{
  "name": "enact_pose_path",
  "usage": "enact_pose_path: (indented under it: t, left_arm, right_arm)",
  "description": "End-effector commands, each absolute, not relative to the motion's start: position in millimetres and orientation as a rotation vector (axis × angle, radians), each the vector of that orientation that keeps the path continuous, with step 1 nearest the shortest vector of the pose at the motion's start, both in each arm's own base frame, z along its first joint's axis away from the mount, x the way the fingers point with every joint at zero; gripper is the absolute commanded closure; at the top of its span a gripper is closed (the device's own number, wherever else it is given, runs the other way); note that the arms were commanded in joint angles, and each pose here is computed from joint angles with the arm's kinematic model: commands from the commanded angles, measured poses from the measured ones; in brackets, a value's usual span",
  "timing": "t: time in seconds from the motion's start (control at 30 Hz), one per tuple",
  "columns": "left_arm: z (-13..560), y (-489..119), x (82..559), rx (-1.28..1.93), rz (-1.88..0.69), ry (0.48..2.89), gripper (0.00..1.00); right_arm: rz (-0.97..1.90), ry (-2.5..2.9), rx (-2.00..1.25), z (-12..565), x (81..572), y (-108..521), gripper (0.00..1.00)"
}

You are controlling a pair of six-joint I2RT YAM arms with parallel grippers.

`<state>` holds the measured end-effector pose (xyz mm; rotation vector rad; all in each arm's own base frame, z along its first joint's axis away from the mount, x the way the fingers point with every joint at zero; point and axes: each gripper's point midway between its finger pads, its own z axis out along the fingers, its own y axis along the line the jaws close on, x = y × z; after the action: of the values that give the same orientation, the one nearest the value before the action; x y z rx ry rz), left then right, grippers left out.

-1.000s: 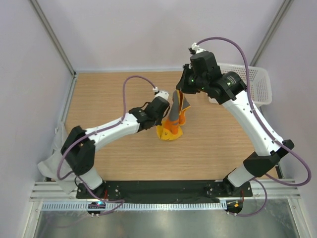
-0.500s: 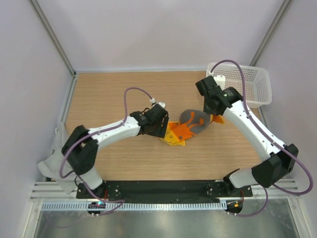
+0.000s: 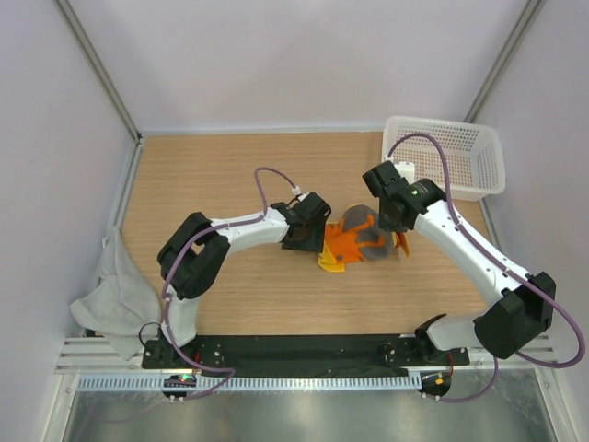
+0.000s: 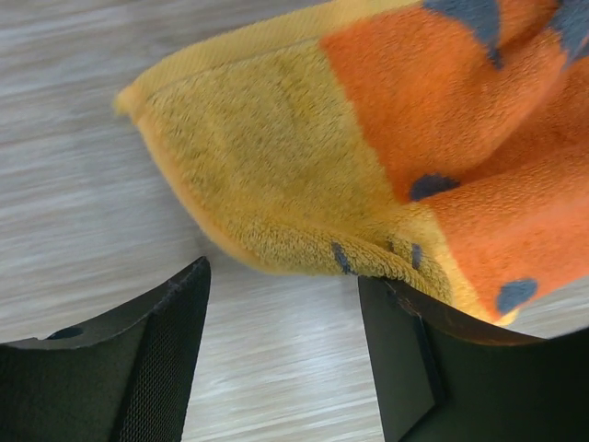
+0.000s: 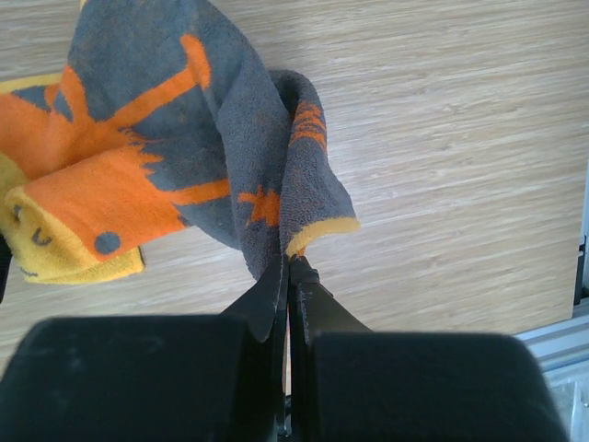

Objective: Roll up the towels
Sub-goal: Flatten the towel

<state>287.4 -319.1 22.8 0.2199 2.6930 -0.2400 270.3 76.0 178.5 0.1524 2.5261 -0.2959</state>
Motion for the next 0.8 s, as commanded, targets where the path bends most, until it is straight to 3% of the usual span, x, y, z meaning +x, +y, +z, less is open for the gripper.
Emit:
enact_pose_path:
  t: [0.0,0.2,0.77]
  left_arm:
    - [23,-341,289,0.176,-0.352,2.697,0.32]
    - [34,-350,285,0.127,-0.508,2.644,0.21]
    - [70,-376,286,-0.055,-0.969,2.487,0.22]
  right_arm:
    - [-0.25,2.501,0.151,184,275,82,0.99]
    - [-0.25,2.502,0.136,184,276,83,0.99]
    - [-0.263,2.526,0.106,182,276,84,0.99]
